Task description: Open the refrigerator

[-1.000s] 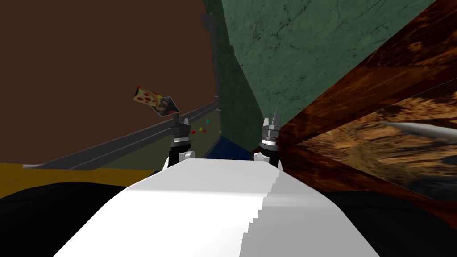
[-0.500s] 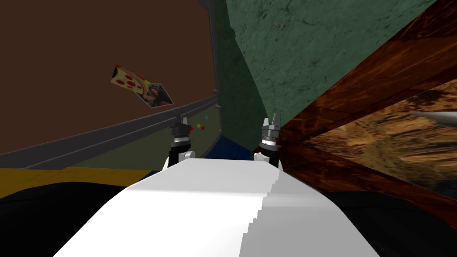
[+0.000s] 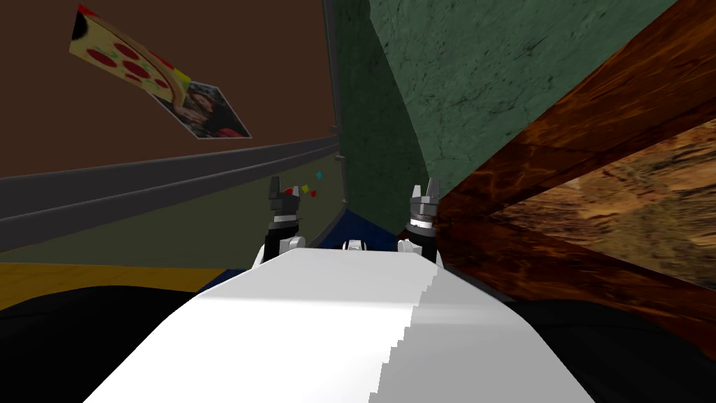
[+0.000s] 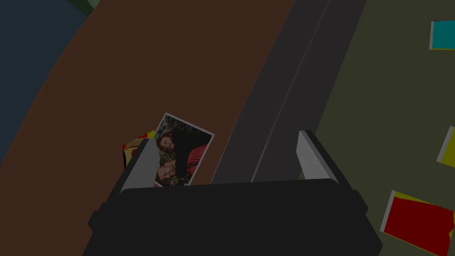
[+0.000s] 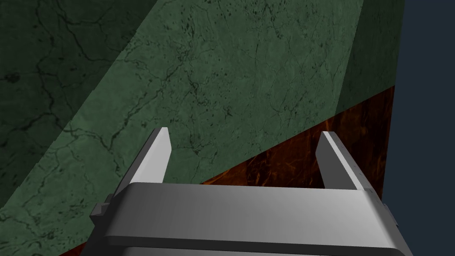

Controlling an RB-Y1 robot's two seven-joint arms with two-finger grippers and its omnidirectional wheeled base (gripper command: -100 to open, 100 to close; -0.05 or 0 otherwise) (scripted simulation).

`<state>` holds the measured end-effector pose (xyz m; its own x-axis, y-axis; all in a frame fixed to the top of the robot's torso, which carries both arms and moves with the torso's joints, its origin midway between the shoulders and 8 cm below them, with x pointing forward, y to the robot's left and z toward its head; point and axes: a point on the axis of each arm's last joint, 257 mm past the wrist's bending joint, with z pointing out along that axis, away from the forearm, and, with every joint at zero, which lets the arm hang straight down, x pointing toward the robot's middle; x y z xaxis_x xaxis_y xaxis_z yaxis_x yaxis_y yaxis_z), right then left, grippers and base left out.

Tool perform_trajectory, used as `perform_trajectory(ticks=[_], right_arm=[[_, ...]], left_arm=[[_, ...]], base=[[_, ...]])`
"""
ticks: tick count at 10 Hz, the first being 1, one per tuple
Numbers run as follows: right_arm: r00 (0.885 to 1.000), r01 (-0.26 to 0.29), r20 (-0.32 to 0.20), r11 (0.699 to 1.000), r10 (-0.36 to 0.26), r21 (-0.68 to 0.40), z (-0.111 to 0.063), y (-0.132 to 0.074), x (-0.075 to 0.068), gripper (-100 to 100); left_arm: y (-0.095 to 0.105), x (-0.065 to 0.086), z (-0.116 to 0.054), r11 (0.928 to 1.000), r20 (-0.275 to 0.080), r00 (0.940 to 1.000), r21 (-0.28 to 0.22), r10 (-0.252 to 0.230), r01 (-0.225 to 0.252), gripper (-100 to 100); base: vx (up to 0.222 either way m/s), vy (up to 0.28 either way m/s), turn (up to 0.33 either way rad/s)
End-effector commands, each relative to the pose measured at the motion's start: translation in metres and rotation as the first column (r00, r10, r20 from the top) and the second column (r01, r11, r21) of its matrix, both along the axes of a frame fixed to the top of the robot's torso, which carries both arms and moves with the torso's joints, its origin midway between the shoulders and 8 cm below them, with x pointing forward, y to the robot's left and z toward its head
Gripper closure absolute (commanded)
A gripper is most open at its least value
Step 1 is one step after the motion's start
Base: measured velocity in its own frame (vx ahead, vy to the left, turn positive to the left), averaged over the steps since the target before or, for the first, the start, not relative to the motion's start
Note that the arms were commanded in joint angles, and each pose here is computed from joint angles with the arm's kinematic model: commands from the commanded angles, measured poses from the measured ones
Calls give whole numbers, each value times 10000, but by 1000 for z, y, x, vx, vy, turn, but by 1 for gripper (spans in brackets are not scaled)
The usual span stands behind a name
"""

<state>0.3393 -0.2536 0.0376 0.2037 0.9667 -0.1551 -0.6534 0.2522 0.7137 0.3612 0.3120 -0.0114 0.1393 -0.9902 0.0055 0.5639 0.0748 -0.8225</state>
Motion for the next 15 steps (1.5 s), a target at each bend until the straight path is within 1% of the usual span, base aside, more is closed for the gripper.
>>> perform_trajectory(ticks=[1, 4, 5, 9, 12, 15], right_arm=[[10000, 0, -1, 10000, 0, 0, 0, 0, 0, 0], [10000, 0, -1, 10000, 0, 0, 0, 0, 0, 0], [10000, 0, -1, 10000, 0, 0, 0, 0, 0, 0], [10000, 0, -1, 10000, 0, 0, 0, 0, 0, 0], [10000, 0, -1, 10000, 0, 0, 0, 0, 0, 0], [10000, 1, -1, 10000, -1, 0, 0, 0, 0, 0]], left_arm=[[-1, 15, -9, 9992, -310, 9990, 220, -333, 340, -100], [2, 31, -20, 9984, -604, 9968, 163, -529, 540, -100], [5, 43, -28, 9980, -804, 9947, 32, -635, 639, -100], [13, 70, -44, 9963, -1208, 9893, -357, -823, 786, -100], [19, 91, -57, 9939, -1529, 9836, -683, -959, 863, -100], [27, 114, -69, 9908, -1877, 9763, -1005, -1082, 905, -100]], base=[[42, 4, -82], [55, 9, -79], [80, 8, -143], [68, 5, -93], [66, 12, -98], [66, 12, -99]])
